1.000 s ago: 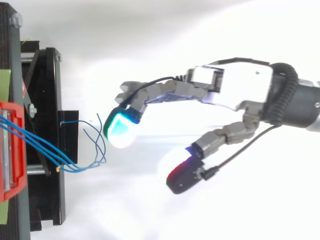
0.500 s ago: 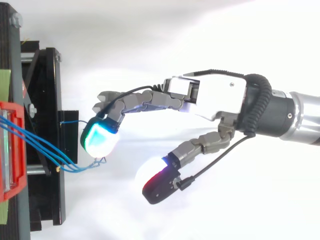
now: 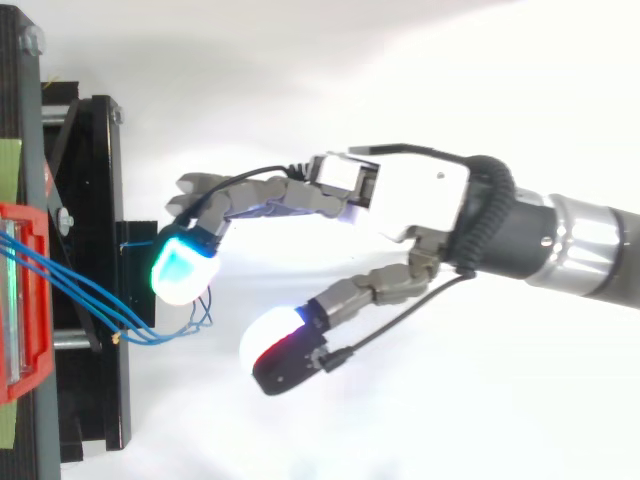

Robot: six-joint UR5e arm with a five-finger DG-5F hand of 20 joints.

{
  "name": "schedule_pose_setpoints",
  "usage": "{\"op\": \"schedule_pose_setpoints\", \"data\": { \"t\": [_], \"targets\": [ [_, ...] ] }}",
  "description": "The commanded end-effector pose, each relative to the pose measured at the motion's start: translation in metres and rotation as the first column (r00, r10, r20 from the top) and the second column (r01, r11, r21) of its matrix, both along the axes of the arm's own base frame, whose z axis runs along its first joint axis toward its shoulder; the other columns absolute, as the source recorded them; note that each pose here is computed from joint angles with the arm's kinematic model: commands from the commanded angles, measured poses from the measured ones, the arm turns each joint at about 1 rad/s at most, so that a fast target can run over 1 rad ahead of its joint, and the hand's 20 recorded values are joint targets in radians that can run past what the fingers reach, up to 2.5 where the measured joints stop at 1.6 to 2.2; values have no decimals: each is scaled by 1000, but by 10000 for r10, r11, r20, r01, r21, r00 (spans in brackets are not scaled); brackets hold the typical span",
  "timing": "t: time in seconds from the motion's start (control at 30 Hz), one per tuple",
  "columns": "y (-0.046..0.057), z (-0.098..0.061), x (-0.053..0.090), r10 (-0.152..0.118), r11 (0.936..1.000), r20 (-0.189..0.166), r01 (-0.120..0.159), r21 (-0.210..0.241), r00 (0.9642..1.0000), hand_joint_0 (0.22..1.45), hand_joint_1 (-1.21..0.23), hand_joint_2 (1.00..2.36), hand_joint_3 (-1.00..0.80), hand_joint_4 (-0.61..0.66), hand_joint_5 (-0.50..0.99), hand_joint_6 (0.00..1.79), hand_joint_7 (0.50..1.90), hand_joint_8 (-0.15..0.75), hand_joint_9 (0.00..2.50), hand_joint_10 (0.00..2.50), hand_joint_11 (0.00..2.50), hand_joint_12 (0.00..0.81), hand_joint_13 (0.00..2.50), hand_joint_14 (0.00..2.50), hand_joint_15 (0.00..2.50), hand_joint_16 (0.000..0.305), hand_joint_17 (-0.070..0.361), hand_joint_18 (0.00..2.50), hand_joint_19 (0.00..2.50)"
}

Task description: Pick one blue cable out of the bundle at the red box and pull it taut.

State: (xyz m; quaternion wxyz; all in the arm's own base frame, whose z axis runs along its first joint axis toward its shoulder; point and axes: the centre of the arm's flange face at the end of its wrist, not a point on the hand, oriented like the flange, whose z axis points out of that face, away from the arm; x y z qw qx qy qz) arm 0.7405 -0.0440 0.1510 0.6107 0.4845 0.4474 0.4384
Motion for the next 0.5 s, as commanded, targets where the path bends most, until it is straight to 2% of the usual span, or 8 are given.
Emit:
{"op": "schedule_pose_setpoints", "data": {
  "t": [0.0, 0.03, 0.1, 0.2, 0.47],
  "targets": [
    [5, -27, 18, 131, 9997, 190, -135, 209, 9997, 577, -766, 1000, -500, 399, -161, 503, 823, 305, 408, 1, 0, 391, 147, 0, 0, 63, 142, 214, 144],
    [5, -27, 18, 131, 9997, 190, -135, 209, 9997, 579, -768, 1000, -500, 401, -160, 502, 829, 305, 408, 0, 0, 391, 147, 1, 2, 63, 142, 215, 144],
    [9, -30, 28, 233, 9996, 261, -238, 179, 9994, 584, -770, 1000, -500, 402, -156, 503, 853, 306, 411, 0, 0, 392, 151, 1, 4, 63, 141, 222, 142],
    [14, -31, 28, 250, 9997, 230, -249, -39, 9994, 600, -781, 1001, -487, 402, -148, 503, 910, 306, 424, 0, 2, 388, 154, 0, 0, 62, 139, 225, 141],
    [16, -31, 27, 292, 9996, 194, -290, -76, 9994, 626, -799, 1004, -450, 383, -137, 503, 1006, 307, 434, 0, 14, 385, 166, 0, 4, 62, 139, 239, 139]
  ]
}}
